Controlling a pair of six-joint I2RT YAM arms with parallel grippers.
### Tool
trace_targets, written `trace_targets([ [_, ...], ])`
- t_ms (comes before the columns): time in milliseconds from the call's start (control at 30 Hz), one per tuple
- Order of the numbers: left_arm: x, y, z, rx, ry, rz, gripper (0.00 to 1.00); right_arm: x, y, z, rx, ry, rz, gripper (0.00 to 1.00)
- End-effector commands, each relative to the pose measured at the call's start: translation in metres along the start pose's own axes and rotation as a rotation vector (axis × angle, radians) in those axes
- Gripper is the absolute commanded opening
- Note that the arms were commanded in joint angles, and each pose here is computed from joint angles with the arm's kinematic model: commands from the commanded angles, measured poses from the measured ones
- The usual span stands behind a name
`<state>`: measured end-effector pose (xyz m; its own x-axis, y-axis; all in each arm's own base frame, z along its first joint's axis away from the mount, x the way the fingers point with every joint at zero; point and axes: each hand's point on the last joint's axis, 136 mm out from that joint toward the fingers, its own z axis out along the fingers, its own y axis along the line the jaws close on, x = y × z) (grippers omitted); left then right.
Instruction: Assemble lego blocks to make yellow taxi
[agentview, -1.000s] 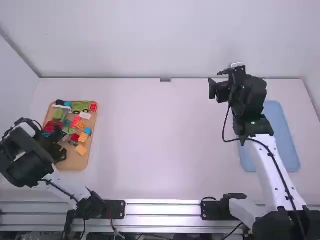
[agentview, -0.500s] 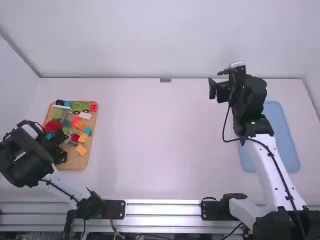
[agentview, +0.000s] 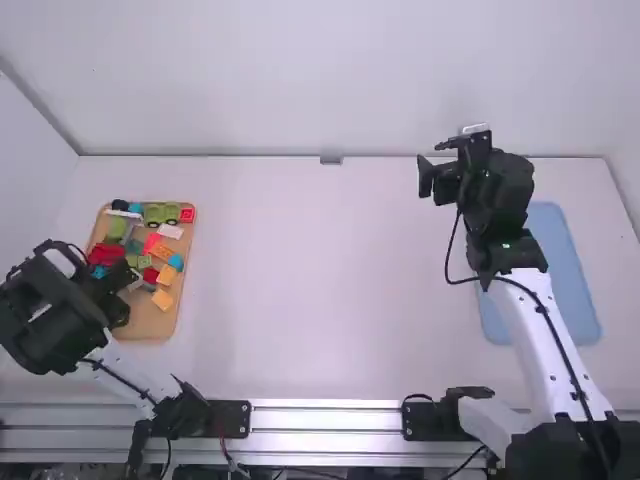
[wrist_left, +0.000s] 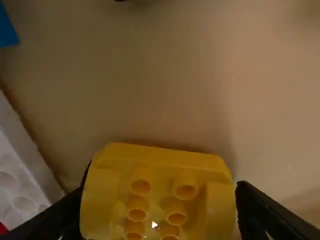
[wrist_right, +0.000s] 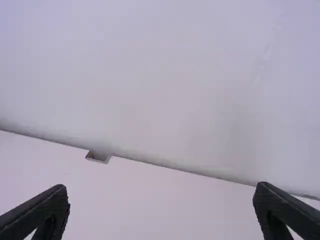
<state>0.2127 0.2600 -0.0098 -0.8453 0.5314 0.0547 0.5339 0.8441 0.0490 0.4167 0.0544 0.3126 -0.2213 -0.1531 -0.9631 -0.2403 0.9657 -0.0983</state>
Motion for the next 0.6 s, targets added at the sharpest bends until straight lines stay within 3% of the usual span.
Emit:
trace_targets([
  [0,-0.001,-0.008,0.005,0.028,-0.016,0.042,0.66,-0.013,-0.002,-0.002,0.004,-0.025,-0.004,0.98],
  [100,0.0,-0.01,0.008,0.028,-0.012,0.053,0.57,-0.013,-0.002,-0.002,0.003,-0.026,-0.004,0.98],
  [133,-0.001,-0.009,0.008,0.02,-0.013,0.051,0.45,-0.013,-0.001,-0.002,0.002,-0.025,-0.004,0.98],
  [267,-0.002,0.0,0.007,-0.009,-0.017,-0.016,0.28,-0.013,-0.002,-0.002,0.005,-0.025,-0.003,0.98],
  [433,-0.019,0.017,-0.009,-0.052,-0.032,-0.119,0.36,-0.013,-0.001,-0.002,0.002,-0.026,-0.004,0.98],
  [567,-0.045,0.024,-0.033,-0.055,-0.04,-0.129,0.36,-0.013,-0.001,-0.002,0.002,-0.026,-0.004,0.98],
])
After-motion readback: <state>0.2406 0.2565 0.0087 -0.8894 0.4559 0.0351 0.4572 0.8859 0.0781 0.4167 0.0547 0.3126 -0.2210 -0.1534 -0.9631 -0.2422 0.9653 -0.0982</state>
